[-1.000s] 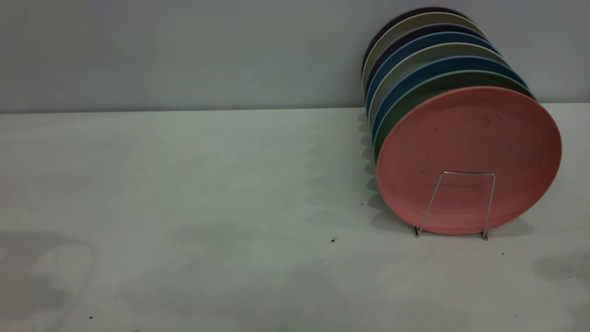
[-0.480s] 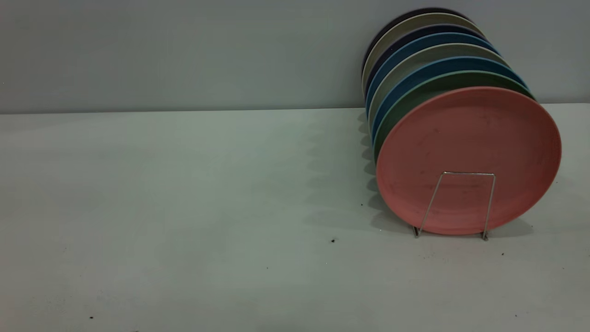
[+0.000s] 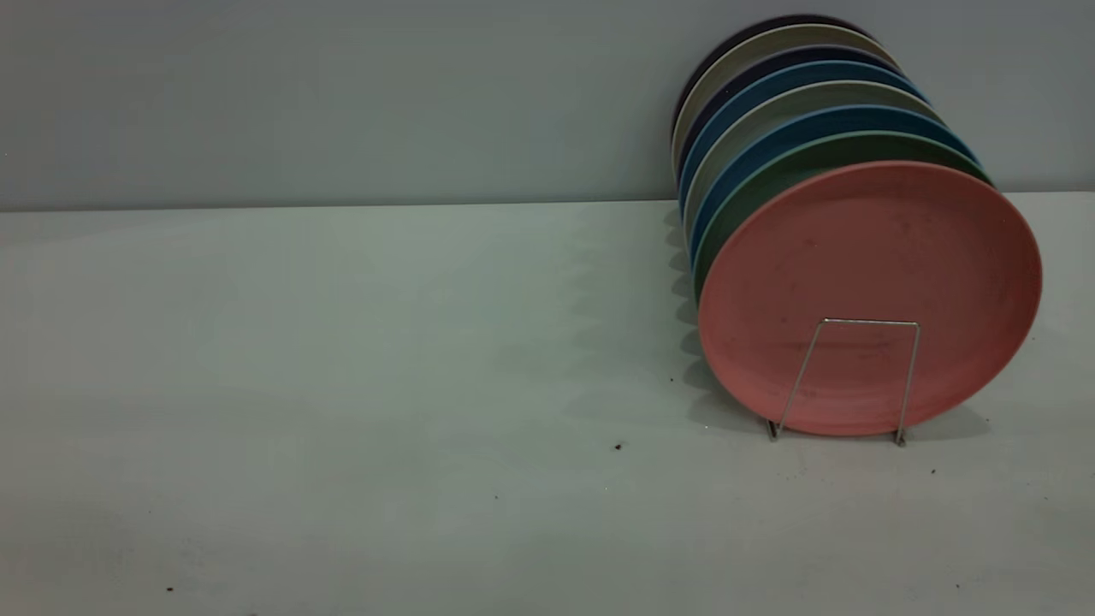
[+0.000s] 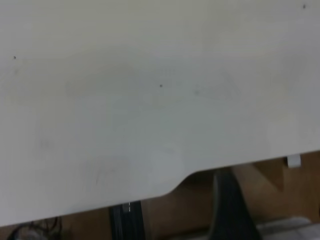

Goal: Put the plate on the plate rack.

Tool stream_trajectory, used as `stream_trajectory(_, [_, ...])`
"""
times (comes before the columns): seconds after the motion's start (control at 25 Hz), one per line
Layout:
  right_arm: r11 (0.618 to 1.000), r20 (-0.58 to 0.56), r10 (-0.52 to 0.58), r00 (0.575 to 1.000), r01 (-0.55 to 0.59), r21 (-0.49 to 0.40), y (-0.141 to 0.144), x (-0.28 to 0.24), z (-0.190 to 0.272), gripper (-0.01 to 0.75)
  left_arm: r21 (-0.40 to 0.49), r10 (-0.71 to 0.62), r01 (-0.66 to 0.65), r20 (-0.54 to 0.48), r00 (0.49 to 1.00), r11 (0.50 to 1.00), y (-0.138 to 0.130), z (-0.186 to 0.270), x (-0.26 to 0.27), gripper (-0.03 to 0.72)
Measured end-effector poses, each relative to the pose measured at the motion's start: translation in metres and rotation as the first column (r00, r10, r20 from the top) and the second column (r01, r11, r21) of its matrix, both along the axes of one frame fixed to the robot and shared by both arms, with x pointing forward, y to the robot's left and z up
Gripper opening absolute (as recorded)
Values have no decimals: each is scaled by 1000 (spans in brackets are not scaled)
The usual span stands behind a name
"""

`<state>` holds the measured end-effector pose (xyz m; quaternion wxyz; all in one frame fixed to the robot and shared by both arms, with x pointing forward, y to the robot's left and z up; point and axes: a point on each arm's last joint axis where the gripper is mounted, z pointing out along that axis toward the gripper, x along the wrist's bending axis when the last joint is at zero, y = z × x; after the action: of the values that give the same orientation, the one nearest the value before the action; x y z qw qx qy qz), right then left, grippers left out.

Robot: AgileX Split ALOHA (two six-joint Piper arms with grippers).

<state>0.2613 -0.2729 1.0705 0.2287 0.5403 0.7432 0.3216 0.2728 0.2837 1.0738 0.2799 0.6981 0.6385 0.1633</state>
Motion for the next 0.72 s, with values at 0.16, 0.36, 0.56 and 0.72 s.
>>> stream_trajectory(0.16, [1000, 20, 11, 1000, -11, -24, -1, -6, -4, 384, 22, 8, -10, 86, 996, 1000, 1, -9, -20, 460])
stream_trajectory(0.36, [996, 13, 82, 997, -81, -36, -2, -9, -6, 384, 65, 22, -36, 213, 977, 997, 3, -10, -43, 460])
stream_trajectory(0.56, [994, 2, 99, 995, -99, -48, -5, -11, -13, 384, 66, 42, -64, 287, 957, 996, 4, -11, -56, 460])
stream_trajectory(0.72, [997, 14, 66, 998, -65, -47, -7, -8, -25, 384, 88, 56, -85, 289, 956, 992, 7, -12, -57, 460])
